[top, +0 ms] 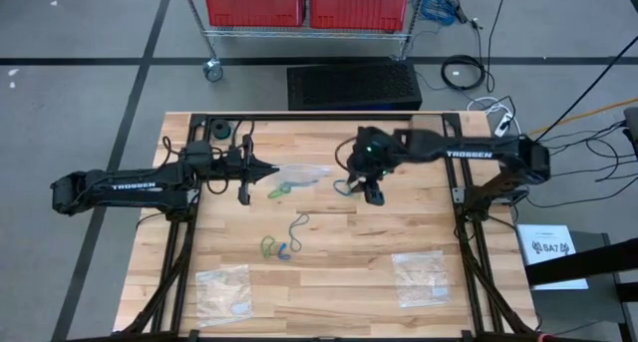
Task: Sort rubber bands
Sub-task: Put the long blue rubber band into the top zip bag
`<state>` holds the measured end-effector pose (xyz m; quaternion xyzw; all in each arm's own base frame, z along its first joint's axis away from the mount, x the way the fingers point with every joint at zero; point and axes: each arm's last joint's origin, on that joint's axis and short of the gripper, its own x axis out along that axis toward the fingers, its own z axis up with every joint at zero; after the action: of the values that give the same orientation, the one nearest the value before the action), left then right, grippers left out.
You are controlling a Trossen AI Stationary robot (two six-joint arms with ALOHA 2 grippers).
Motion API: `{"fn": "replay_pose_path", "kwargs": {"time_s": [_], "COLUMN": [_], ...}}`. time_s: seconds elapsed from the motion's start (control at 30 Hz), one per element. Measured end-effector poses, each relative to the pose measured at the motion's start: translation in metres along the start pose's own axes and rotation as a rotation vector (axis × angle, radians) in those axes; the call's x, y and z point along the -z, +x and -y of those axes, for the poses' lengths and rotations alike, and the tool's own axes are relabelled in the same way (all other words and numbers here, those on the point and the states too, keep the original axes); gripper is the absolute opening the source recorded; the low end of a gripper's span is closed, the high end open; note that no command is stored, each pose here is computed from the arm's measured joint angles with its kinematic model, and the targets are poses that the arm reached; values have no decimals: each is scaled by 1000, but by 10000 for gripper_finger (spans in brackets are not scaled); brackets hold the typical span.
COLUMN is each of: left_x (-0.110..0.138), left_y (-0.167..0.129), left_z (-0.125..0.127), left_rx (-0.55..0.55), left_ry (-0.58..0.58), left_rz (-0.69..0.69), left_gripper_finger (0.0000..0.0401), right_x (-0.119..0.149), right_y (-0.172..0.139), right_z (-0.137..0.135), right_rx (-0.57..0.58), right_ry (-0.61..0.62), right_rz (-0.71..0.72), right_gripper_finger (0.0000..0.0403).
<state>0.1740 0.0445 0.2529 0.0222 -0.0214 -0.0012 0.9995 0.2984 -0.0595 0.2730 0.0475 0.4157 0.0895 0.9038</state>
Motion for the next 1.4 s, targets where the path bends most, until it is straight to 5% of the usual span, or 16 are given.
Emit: {"fn": "replay_pose_path", "kwargs": {"time_s": [0.27,0.4,0.7,0.93,1.2,1.4], "left_x": [0,0,0,1,-1,-5], "left_y": [0,0,-1,-1,-7,-16], "left_z": [-1,-2,-5,-5,-3,0], "left_rx": [-24,-75,-154,-155,-154,-154], "left_ry": [1,9,30,33,48,49], "left_rz": [0,0,-5,-14,-25,-32], "left_gripper_finger": [0,0,0,0,0,0], "right_x": [48,50,6,-36,-59,-62], "right_y": [47,73,118,158,207,234], "right_z": [-1,-15,-42,-42,-42,-47], "right_rx": [-22,-62,-24,-19,-17,10], "right_ry": [83,90,66,158,134,75], "right_rz": [298,363,232,28,-86,-134], "right_gripper_finger": [91,87,114,171,257,278]}}
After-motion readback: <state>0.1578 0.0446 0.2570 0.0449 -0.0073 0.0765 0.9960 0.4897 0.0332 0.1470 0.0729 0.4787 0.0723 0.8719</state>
